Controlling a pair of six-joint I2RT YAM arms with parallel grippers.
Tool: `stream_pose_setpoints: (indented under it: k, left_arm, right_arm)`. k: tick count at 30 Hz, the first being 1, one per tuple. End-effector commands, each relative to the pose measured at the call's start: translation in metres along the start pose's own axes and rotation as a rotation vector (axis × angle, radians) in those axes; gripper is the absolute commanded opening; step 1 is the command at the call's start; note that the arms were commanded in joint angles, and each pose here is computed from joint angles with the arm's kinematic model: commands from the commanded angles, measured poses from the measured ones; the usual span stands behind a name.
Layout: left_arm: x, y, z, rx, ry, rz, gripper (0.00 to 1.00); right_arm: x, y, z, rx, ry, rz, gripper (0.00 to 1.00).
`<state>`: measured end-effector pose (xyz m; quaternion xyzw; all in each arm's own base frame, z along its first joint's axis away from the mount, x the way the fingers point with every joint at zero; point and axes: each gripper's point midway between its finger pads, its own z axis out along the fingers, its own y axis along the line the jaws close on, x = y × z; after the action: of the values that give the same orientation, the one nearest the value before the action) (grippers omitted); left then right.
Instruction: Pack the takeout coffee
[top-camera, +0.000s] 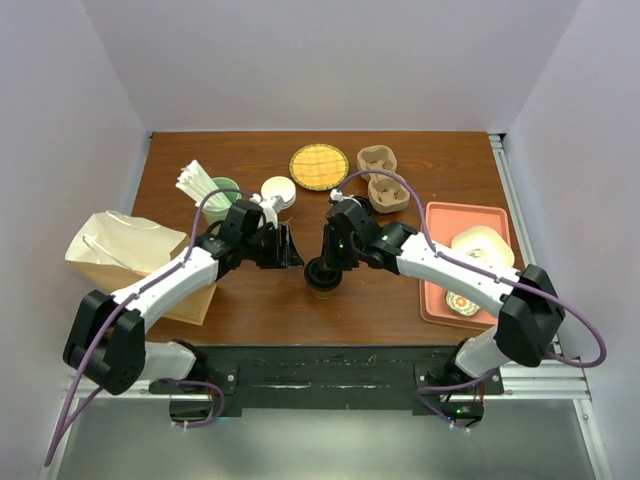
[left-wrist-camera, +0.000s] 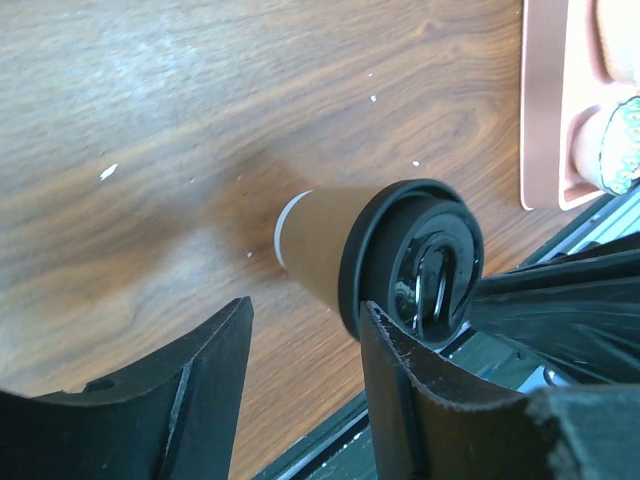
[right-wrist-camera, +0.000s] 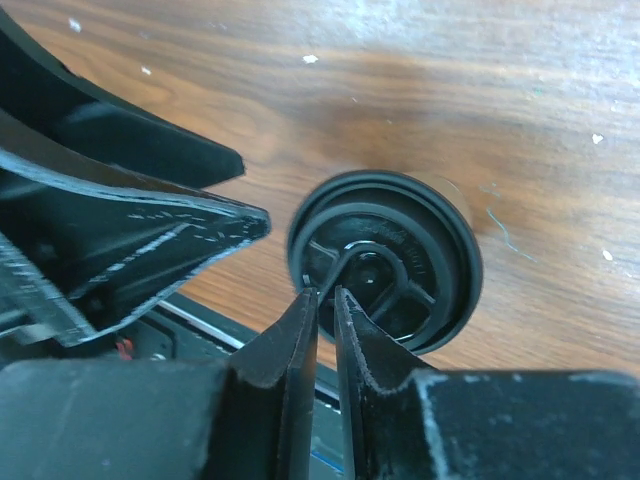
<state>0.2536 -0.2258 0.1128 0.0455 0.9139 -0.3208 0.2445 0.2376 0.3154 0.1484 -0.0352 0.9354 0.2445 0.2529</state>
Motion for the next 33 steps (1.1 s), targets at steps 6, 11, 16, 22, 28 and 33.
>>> stream_pose_setpoints:
  k: [6, 11, 16, 22, 28, 33]
  left_arm:
    - [-0.019, -0.019, 0.007, 0.106, -0.036, 0.085, 0.5]
    - [-0.013, -0.014, 0.014, 0.102, -0.011, 0.083, 0.5]
    - [-0.008, -0.008, 0.016, 0.081, 0.001, 0.084, 0.48]
    - [-0.002, 0.013, 0.016, -0.018, 0.003, 0.075, 0.45]
    - [0.008, 0.034, 0.02, -0.099, 0.012, 0.065, 0.41]
    - [0.016, 0.045, 0.023, -0.131, 0.027, 0.063, 0.36]
  right_arm:
    - [0.009, -0.005, 0.011, 0.015, 0.047, -0.044, 0.15]
    - [0.019, -0.013, 0.021, 0.031, 0.064, -0.029, 0.14]
    - [0.028, -0.022, 0.027, 0.044, 0.073, -0.01, 0.13]
    - [0.038, -0.033, 0.031, 0.061, 0.083, 0.009, 0.13]
    - [0.046, -0.045, 0.032, 0.083, 0.087, 0.026, 0.12]
    - [0.057, -0.056, 0.034, 0.103, 0.099, 0.039, 0.11]
